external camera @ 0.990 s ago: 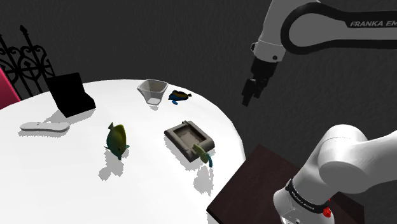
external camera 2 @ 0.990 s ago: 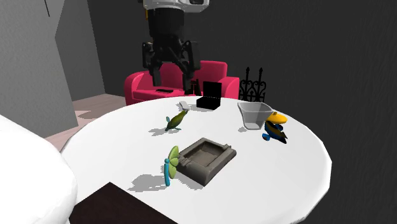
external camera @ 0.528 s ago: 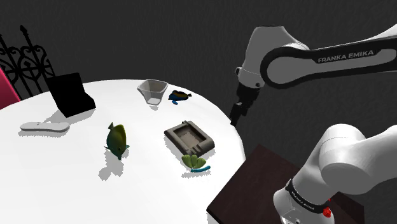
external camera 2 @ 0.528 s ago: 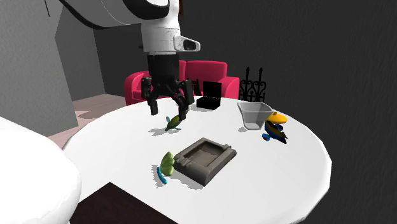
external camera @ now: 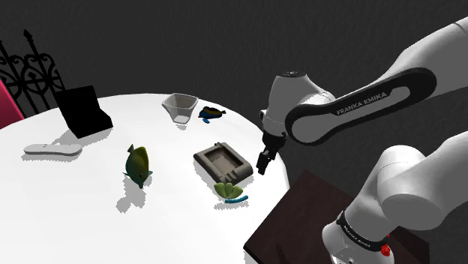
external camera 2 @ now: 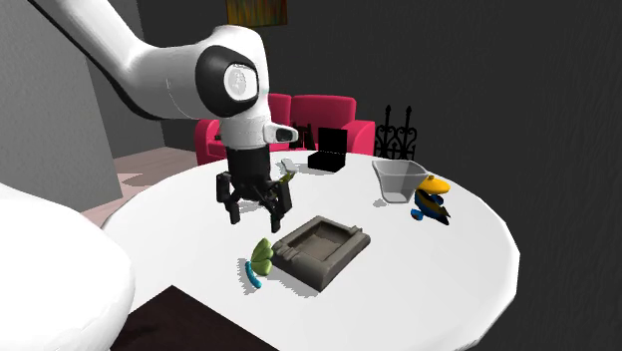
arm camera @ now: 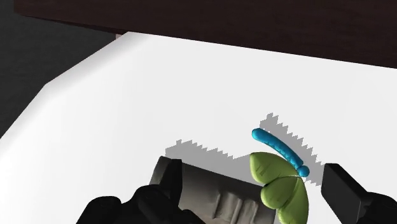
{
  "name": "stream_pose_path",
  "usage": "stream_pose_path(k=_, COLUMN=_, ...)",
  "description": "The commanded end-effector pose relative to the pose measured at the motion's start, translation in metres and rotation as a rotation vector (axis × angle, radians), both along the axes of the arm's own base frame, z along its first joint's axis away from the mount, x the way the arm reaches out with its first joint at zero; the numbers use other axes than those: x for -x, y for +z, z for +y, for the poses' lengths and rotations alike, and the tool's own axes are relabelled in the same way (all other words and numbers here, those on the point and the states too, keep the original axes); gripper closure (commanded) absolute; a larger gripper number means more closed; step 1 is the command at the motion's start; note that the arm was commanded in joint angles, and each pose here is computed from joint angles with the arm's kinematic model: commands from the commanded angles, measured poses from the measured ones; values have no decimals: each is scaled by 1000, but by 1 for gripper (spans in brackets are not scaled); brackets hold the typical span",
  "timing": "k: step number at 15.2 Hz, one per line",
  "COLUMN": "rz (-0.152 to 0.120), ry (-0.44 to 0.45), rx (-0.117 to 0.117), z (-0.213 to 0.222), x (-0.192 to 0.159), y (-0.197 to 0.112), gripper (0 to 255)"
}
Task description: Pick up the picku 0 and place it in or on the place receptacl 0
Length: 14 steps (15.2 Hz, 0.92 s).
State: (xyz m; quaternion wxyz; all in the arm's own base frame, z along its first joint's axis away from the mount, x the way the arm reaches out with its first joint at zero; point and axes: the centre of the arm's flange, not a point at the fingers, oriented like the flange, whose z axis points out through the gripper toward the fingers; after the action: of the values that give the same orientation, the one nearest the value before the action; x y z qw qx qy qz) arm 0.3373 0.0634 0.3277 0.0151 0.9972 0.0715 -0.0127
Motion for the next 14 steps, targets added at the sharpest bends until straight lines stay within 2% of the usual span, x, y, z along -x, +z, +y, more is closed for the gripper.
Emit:
stream_pose_path(k=1, rz=0, ry=23, rx=1, z=8, x=-1, y=-24, gripper=0)
stream_pose_path(k=2, rz=2, ry=34, rx=2, z=13, x=-2, y=-36, gripper=0)
stream_pose_path(k=10, rz=3, ry=38, rx=2, z=13, x=-1, y=-80, gripper=0)
stream_pose_path(k=14, rz=3, ry=38, rx=2, z=13, x=-1, y=-80, gripper=0)
